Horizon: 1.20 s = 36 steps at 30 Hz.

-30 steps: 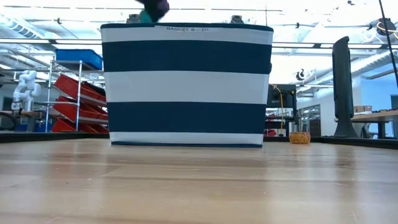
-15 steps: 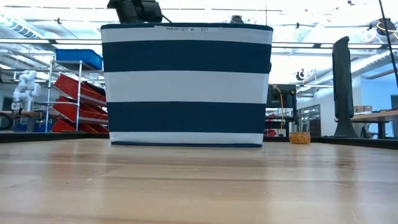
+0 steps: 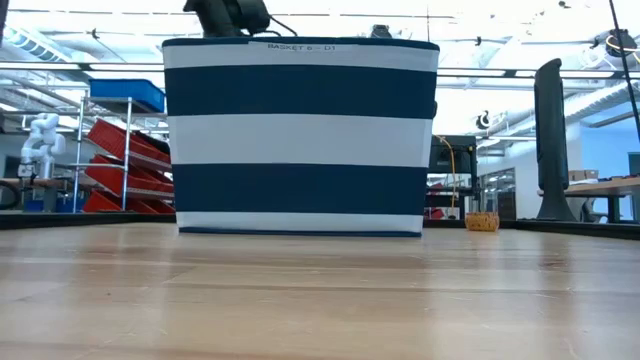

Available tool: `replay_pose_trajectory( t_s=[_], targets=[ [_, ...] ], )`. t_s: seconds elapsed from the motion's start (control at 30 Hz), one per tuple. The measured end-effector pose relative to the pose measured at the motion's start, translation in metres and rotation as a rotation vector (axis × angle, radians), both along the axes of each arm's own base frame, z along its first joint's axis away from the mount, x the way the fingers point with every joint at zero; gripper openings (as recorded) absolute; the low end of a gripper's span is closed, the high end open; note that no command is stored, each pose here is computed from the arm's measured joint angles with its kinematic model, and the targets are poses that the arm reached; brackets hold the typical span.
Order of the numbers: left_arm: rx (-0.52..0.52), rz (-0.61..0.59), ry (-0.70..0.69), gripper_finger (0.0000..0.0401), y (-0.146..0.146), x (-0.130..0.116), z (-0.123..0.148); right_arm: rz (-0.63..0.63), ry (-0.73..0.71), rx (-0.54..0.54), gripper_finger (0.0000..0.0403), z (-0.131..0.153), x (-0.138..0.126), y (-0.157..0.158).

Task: Sort clothes
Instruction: Put the black sock into the blue bin, then return to Home Position

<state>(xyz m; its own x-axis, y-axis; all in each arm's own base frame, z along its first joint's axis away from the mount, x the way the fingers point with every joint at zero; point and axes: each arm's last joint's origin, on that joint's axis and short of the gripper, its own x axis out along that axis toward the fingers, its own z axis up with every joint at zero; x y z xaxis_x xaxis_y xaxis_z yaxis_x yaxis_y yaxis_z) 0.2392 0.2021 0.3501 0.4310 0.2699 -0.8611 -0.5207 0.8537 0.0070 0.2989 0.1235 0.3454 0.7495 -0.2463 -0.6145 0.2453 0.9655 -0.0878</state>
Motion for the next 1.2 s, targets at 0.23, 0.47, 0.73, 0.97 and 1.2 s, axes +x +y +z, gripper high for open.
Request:
replay_pose_trajectory(
  t_s=[0.23,0.47,0.73,0.97,1.2],
  targets=[
    [0.079,-0.004,-0.082,0.0173,-0.006,-0.005,0.048,0.007,0.004,-0.006,0.0217,0.0,0.0,0.0],
    [0.168,-0.002,-0.187,0.0209,-0.025,-0.027,0.095,0.007,0.003,-0.006,0.0217,0.0,0.0,0.0],
    [0.239,-0.013,-0.287,0.021,-0.068,-0.078,0.128,0.006,0.003,-0.007,0.0217,0.0,0.0,0.0],
    [0.264,-0.028,-0.362,0.021,-0.108,-0.123,0.128,0.002,0.001,-0.008,0.0217,0.0,0.0,0.0],
    [0.215,-0.035,-0.482,0.021,-0.133,-0.149,0.095,-0.013,-0.006,0.011,0.0217,0.0,0.0,0.0]
  ],
)
